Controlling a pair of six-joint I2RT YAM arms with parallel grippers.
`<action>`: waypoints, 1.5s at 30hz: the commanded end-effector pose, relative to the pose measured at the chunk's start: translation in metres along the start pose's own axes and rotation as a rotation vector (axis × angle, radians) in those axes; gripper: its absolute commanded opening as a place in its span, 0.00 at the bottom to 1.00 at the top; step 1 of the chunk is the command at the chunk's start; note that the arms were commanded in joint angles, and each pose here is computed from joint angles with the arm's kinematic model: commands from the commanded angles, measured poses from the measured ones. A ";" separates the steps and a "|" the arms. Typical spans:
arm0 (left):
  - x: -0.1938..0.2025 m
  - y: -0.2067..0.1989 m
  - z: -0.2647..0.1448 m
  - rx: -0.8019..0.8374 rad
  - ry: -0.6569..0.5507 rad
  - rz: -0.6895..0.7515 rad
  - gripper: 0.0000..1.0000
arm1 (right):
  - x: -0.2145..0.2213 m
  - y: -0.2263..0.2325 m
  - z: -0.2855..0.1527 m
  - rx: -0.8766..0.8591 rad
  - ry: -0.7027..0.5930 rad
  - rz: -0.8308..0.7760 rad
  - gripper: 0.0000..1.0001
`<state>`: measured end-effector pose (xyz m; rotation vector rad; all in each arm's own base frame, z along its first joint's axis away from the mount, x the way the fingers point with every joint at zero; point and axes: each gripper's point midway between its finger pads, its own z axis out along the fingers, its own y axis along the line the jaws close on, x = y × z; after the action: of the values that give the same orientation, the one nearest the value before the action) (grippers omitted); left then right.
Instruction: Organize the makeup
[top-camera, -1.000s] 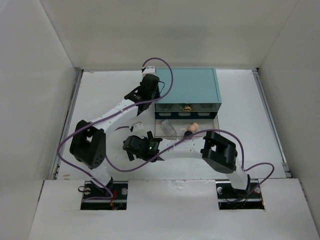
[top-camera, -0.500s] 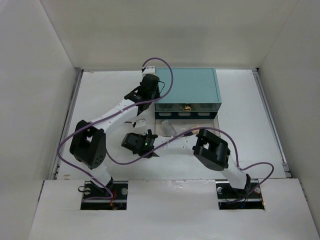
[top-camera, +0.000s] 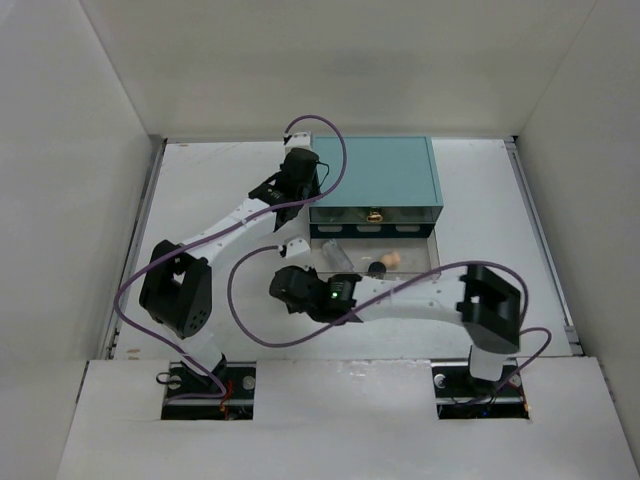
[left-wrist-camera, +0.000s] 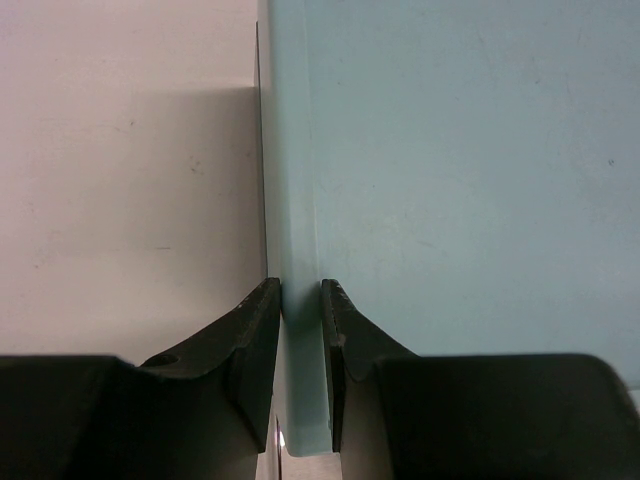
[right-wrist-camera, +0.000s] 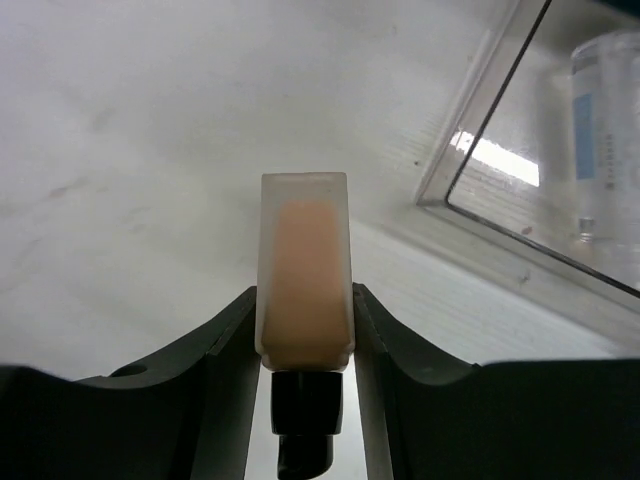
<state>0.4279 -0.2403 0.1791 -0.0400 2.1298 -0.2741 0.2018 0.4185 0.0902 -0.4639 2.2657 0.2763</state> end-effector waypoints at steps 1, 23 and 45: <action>0.082 0.000 -0.001 0.026 0.280 0.093 0.15 | -0.063 0.016 -0.058 -0.183 -0.178 0.064 0.10; 0.077 -0.002 0.002 0.014 0.261 0.090 0.15 | -0.051 -0.192 0.022 0.182 -0.082 0.222 0.28; 0.086 -0.003 0.002 0.017 0.275 0.103 0.14 | -0.019 -0.148 -0.074 -0.041 -0.050 0.096 0.34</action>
<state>0.4290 -0.2414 0.1788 -0.0311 2.1401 -0.2642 0.2595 0.2585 0.1599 -0.2631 2.1763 0.3280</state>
